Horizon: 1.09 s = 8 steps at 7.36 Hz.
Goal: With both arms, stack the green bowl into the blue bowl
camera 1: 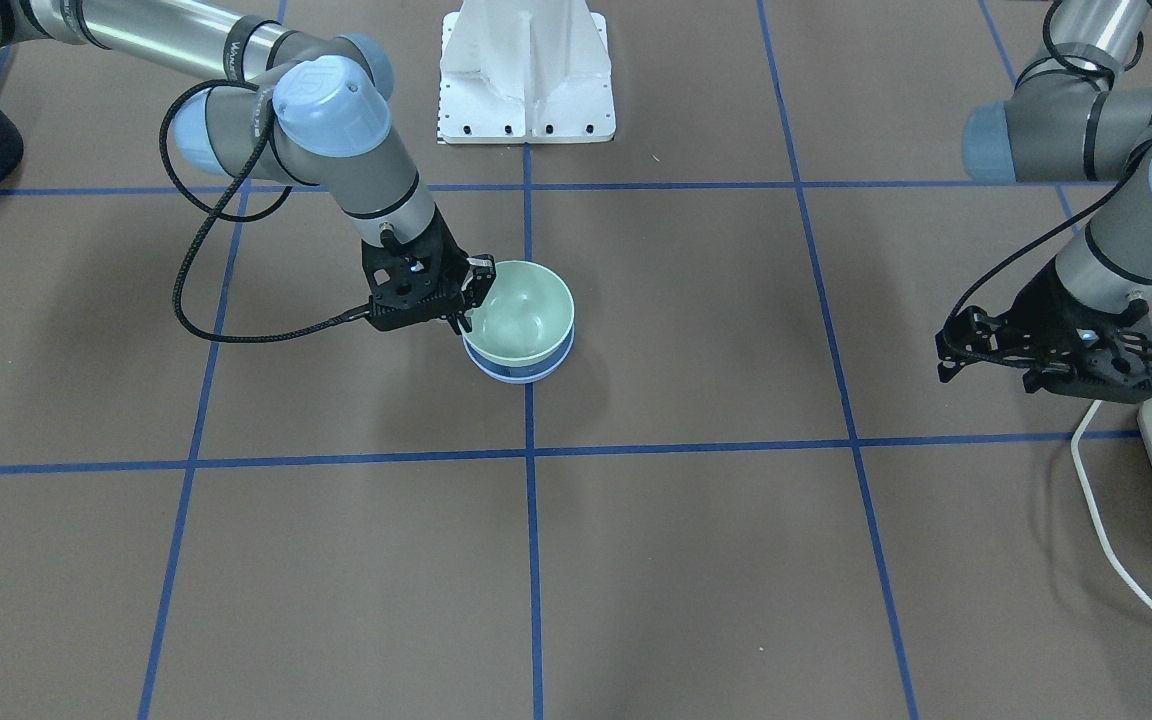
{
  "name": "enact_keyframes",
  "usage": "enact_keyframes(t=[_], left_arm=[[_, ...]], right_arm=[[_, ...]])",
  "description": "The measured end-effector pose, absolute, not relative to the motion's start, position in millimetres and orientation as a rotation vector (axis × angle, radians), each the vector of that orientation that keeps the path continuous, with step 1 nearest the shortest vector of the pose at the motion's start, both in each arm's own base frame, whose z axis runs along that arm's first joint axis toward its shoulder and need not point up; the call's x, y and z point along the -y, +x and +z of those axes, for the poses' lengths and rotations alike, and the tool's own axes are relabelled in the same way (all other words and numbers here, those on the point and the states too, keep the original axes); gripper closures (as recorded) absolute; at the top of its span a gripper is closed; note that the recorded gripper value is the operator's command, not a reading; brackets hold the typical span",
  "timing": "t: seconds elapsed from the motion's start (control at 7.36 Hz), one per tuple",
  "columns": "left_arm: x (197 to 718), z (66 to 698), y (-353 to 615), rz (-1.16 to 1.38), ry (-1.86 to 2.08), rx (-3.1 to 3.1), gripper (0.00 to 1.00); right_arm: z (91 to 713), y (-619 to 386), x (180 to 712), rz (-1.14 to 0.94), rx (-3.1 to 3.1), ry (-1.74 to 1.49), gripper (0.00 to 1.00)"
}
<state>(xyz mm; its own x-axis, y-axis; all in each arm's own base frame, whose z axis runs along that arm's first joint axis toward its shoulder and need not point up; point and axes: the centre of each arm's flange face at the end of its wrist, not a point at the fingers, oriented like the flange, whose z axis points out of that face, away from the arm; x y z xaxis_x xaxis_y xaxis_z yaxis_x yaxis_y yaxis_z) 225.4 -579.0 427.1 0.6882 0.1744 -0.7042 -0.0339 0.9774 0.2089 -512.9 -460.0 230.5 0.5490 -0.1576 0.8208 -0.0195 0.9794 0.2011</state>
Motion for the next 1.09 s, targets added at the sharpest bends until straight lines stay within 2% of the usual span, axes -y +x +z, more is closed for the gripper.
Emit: enact_keyframes(t=[1.09], left_arm=[[579.8,431.4,227.6,0.117,0.18,-0.803,0.03]], right_arm=[[239.3,-521.5,463.4,-0.075,0.963,0.204,0.84]])
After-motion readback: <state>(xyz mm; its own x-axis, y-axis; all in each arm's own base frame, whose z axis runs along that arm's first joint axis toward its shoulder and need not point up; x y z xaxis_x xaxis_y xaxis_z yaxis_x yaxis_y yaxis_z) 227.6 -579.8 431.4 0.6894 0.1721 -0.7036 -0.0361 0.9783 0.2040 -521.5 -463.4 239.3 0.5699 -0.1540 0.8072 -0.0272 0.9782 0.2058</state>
